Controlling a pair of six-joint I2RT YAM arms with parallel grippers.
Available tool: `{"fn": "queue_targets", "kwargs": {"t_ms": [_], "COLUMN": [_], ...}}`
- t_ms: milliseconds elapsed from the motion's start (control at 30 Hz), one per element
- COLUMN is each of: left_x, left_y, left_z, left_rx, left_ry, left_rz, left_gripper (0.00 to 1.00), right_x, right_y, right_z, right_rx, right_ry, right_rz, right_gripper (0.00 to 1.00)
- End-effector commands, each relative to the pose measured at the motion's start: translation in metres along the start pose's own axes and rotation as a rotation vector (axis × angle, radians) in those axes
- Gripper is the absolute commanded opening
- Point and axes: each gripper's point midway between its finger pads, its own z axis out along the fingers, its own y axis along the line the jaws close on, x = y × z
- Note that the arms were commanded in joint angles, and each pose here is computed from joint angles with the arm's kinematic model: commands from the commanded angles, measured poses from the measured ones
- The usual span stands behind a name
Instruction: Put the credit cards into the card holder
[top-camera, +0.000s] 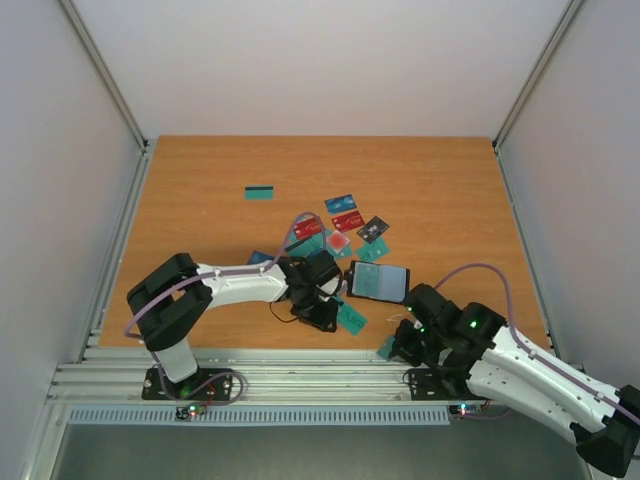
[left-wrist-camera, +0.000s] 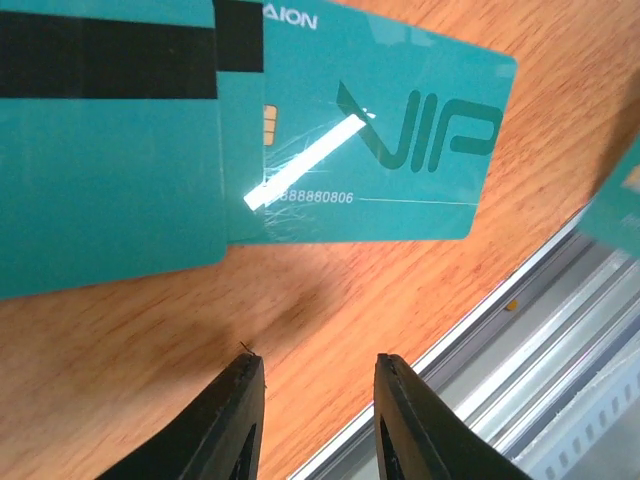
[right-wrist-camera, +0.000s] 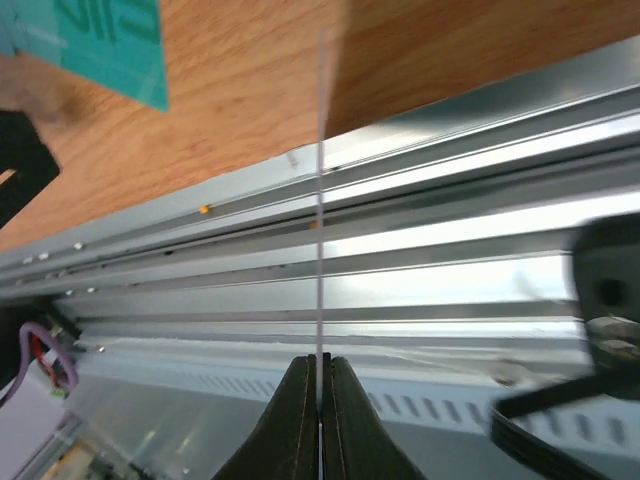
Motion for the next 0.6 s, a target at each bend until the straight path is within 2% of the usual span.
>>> {"fn": "queue_targets", "kwargs": {"t_ms": [0,133,300,433,567], "left_x": [-0.011,-0.02,-0.044,-0.068,-0.096], "left_y": [-0.002,-0.004,-0.006,-0.012,-0.032], "left_z": [-0.029,-0.065,-0.134,-0.194,-0.253], "left_rx": [-0.041,-0.059,-0.076,-0.059,0.04], "left_ry": [-0.059,-0.128,-0.273,-0.419,-0.571], "left_rz": [0.025,0.016,-0.032,-0.087,-0.133], "left_gripper": [0.32,0.33,0.38,0.45,0.46], "right_x": [-0.009,-0.027,-0.049,-0.073,-0.098], "right_y": [-0.027,0.014,0.072,0.134,0.195], "right_z": [-0.036,-0.066,-0.107,-0.146,-0.193], "right_rx": [0.149,0.052,-0.069,-0.229,-0.423], "right_ry": [-0.109,-0.249,-0.389,-0.489,-0.6], "right_rz": [-0.015,-0.15,-0.26,-0.313,-0.311], "right_gripper": [0.01,0.01,0.01,0.01,0.01]}}
